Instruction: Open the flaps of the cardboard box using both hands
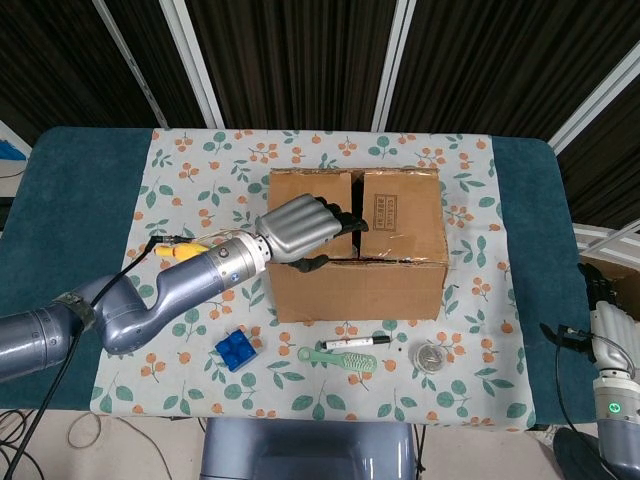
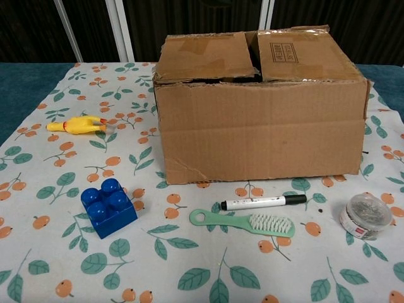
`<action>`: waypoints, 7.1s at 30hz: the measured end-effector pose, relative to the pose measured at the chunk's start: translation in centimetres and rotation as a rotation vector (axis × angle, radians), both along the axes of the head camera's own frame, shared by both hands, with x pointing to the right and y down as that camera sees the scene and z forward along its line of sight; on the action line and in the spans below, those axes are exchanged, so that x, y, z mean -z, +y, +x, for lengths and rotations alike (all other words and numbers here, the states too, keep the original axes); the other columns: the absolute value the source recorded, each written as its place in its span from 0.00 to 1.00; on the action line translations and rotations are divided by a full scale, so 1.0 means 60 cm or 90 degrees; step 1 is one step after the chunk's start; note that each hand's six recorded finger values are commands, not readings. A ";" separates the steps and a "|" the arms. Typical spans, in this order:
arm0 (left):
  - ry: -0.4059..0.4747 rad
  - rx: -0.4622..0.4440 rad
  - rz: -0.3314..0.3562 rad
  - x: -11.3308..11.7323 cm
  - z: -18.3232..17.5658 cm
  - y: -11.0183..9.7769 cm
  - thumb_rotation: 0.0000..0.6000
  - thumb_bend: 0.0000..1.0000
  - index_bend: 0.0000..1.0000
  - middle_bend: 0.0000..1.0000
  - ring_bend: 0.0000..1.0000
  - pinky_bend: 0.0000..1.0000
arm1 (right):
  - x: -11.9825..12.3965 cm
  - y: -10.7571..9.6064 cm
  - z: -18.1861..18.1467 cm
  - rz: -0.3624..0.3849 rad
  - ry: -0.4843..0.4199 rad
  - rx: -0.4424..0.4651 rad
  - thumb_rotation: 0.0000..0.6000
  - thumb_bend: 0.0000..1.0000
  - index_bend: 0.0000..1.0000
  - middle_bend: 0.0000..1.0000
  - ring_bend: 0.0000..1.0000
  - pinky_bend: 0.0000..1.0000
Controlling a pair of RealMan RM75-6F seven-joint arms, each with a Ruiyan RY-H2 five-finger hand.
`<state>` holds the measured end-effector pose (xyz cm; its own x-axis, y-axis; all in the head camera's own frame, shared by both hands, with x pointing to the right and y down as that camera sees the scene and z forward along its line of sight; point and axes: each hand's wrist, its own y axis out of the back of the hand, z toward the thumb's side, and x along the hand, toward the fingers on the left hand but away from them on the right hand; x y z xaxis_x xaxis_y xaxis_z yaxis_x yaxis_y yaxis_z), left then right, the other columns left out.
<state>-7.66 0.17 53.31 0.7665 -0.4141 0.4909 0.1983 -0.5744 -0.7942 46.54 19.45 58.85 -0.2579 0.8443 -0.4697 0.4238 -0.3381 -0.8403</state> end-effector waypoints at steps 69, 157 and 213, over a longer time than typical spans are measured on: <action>-0.233 -0.178 0.116 -0.086 0.092 -0.037 1.00 0.81 0.25 0.47 0.47 0.53 | -0.002 -0.003 0.004 0.001 -0.008 -0.011 1.00 0.26 0.00 0.00 0.00 0.21; -0.284 0.144 0.143 -0.001 -0.328 -0.080 1.00 0.13 0.01 0.01 0.05 0.15 | -0.001 -0.002 -0.005 0.002 -0.003 0.004 1.00 0.26 0.00 0.00 0.00 0.21; -0.100 0.626 0.177 -0.042 -0.617 0.193 1.00 0.10 0.00 0.00 0.01 0.11 | 0.106 -0.390 -0.422 0.099 0.130 0.638 1.00 1.00 0.22 0.15 0.10 0.22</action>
